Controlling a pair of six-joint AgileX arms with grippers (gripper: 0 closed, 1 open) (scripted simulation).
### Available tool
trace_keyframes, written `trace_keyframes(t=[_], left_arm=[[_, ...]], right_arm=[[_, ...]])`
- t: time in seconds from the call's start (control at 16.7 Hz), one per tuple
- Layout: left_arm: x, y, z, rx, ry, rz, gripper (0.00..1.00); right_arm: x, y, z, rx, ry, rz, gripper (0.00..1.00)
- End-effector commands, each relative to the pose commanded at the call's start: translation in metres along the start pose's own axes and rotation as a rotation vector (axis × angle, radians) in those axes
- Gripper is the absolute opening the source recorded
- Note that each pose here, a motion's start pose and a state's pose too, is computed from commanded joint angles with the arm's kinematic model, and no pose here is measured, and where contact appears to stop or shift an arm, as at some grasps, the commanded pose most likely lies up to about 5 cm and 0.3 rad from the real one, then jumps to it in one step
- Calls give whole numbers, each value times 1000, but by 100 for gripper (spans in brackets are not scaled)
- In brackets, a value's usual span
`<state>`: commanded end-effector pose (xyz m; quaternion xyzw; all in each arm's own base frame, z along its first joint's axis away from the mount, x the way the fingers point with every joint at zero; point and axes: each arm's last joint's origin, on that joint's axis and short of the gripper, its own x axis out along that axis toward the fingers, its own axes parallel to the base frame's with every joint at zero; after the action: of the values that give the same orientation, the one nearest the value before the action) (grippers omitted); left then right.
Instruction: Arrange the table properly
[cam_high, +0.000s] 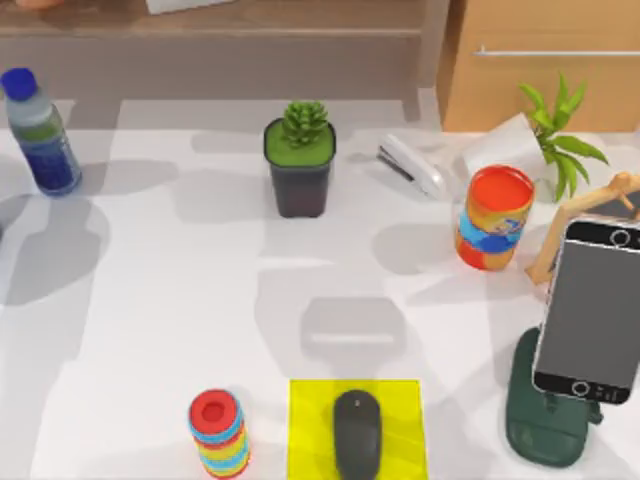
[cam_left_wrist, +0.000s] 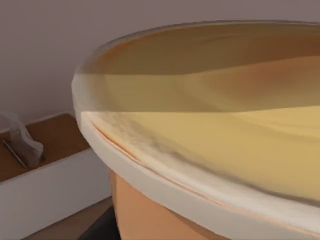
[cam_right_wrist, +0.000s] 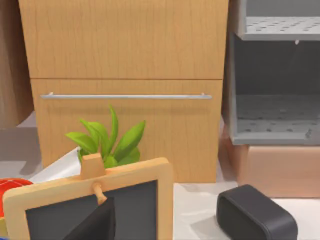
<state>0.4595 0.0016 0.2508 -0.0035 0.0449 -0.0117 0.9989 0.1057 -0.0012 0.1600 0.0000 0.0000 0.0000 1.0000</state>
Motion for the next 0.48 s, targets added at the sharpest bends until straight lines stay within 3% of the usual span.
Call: trace_keyframes(t=[0.42,0.48], left_arm=[[0,0,0,0,0,0,98],[0,0,0,0,0,0,100]], right_arm=[[0,0,0,0,0,0,100],[0,0,0,0,0,0,100]])
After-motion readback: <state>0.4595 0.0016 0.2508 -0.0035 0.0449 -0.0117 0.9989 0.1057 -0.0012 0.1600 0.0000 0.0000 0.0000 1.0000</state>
